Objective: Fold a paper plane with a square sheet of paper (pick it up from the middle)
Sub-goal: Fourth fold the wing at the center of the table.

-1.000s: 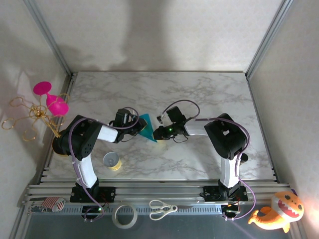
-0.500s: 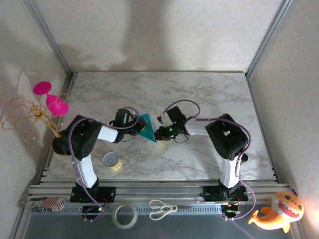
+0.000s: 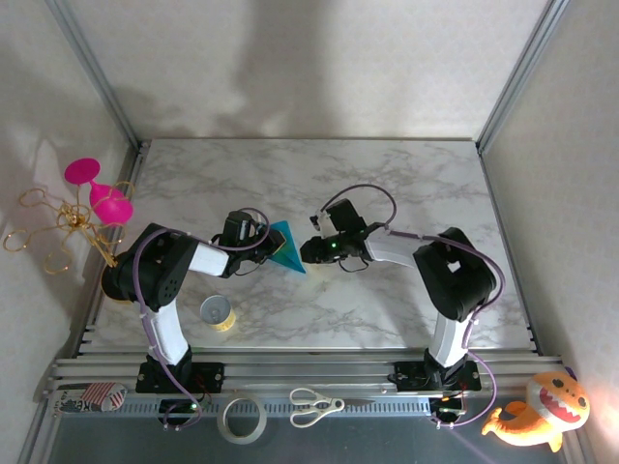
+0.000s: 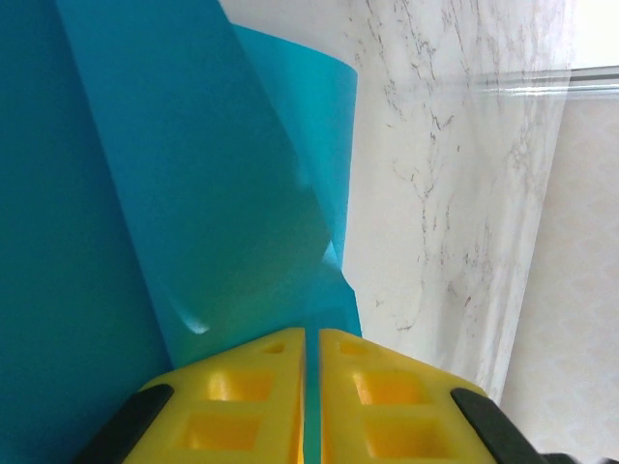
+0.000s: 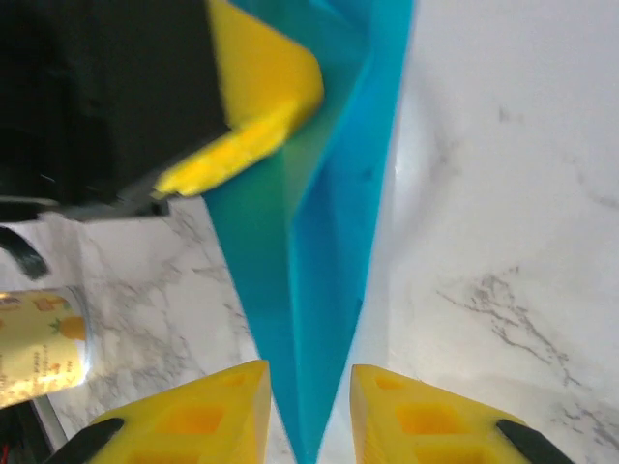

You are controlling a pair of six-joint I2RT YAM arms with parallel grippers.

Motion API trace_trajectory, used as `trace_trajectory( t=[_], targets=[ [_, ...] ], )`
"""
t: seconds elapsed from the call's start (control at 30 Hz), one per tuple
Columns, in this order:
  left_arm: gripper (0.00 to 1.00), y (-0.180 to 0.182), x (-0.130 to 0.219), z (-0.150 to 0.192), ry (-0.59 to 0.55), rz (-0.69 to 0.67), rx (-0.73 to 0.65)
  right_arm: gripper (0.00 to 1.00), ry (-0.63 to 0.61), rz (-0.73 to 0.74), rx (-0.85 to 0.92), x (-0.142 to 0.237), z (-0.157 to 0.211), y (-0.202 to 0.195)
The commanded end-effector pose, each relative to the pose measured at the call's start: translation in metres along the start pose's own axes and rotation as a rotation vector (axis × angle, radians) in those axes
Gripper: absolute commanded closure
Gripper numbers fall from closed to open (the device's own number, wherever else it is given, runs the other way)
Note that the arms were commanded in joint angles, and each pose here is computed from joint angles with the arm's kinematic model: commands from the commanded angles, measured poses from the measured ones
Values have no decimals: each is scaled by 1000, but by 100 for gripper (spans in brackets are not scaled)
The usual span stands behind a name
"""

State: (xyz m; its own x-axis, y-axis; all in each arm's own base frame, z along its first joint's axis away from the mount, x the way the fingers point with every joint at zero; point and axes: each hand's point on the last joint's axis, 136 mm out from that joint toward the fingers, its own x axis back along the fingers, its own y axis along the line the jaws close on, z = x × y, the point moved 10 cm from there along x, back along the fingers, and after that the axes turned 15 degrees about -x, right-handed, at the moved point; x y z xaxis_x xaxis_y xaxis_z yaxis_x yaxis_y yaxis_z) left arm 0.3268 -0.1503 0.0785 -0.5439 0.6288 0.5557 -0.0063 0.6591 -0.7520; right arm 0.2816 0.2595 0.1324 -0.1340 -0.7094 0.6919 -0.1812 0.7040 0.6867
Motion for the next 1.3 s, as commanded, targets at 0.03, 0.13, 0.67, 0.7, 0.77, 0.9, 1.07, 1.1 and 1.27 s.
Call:
trace_trajectory(
  t=[0.03, 0.13, 0.67, 0.7, 0.77, 0.9, 1.07, 1.1, 1.27],
  targets=[
    [87, 23, -1, 11, 41, -107, 26, 75, 9, -81, 19, 3, -6, 13],
    [87, 23, -1, 11, 42, -107, 28, 78, 49, -134, 23, -4, -7, 18],
    [87, 24, 0, 12, 47, -111, 33, 82, 166, -100, -10, -37, 0, 8],
    [87, 24, 0, 12, 48, -112, 33, 82, 171, -95, -14, -38, 1, 7],
    [86, 24, 0, 12, 46, -111, 35, 83, 177, -81, -25, -40, 3, 3],
    [86, 23, 0, 11, 44, -109, 33, 83, 186, -62, -37, -42, 6, -2],
    [85, 23, -1, 11, 44, -109, 35, 84, 196, -54, -45, -45, 8, -5],
    [85, 24, -1, 11, 45, -111, 36, 84, 197, -51, -47, -45, 8, -6],
    [85, 23, -1, 11, 45, -110, 35, 84, 209, -48, -54, -47, 10, -9]
  ],
)
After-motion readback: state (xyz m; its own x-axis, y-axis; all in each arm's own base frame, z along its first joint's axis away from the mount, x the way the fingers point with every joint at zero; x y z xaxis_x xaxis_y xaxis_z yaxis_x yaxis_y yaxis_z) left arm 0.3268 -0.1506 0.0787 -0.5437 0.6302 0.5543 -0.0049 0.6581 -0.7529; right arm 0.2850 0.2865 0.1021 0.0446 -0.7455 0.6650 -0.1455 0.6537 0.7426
